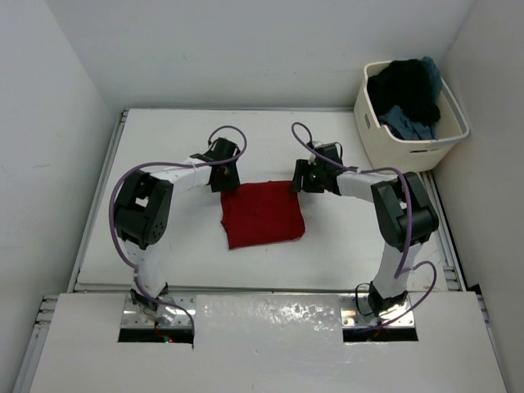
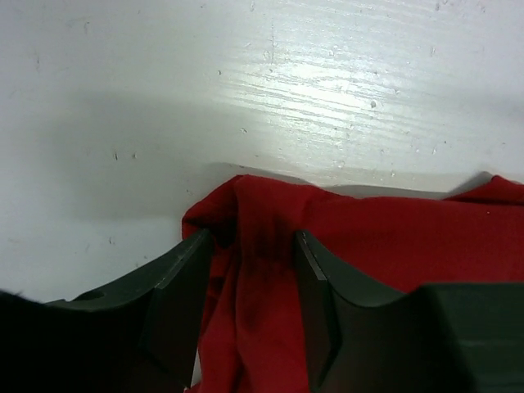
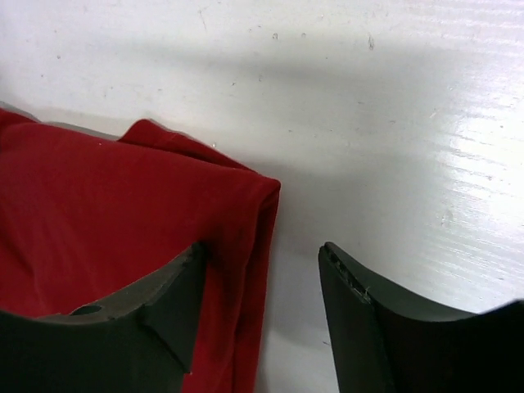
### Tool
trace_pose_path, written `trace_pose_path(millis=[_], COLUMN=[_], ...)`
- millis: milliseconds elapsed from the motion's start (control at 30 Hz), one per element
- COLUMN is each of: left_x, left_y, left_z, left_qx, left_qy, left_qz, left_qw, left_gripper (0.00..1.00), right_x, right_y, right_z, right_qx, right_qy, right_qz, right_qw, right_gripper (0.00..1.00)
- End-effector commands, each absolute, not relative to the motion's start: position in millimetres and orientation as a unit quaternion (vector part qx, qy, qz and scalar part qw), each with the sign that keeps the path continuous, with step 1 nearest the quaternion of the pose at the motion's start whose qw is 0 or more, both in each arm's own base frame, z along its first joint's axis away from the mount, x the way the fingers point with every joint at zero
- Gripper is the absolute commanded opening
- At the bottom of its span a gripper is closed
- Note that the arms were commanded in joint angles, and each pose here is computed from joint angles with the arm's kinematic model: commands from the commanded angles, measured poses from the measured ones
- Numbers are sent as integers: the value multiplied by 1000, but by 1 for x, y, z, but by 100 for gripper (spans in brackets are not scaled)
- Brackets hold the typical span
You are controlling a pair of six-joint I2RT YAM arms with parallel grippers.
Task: Fold and stack the t-shirts
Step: Fold the long partially folded tshirt into a neat square
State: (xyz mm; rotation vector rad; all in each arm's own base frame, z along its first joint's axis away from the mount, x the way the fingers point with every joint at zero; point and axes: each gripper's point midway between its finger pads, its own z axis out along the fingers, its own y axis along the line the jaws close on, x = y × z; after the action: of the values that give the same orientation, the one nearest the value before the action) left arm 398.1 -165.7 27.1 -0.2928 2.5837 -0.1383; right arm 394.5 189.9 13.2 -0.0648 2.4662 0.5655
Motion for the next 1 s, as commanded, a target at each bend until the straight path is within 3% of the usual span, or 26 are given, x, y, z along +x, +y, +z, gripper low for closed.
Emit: trace_pose_path(millis=[0, 467, 633, 733, 867, 900, 967], left_x=[418, 421, 420, 417, 427, 429, 432], left_y=[-172, -166, -173, -182, -182, -184, -188], left_z=[42, 64, 41, 28, 30, 30, 32], left_qx=[-110, -118, -103, -100, -105, -105, -101], left_qy=[946, 940, 949, 951, 944, 944, 943], left_qz=[-62, -53, -61, -79, -78, -81, -87], left_qw=[298, 316, 293, 282, 302, 303, 304], left_gripper=[42, 45, 42, 33, 28, 25, 7], right_x=[421, 416, 416, 416, 417, 417, 418], right_y=[202, 204, 206, 206, 207, 207, 207], right_z=[35, 37, 39, 38, 38, 37, 36], right_qx=[-13, -18, -13, -14, -13, -14, -15], right_qy=[910, 909, 906, 906, 905, 905, 906], right_qz=[235, 245, 252, 253, 253, 253, 253], right_qw=[342, 338, 341, 340, 342, 341, 340], right_gripper=[55, 49, 46, 44, 41, 40, 34])
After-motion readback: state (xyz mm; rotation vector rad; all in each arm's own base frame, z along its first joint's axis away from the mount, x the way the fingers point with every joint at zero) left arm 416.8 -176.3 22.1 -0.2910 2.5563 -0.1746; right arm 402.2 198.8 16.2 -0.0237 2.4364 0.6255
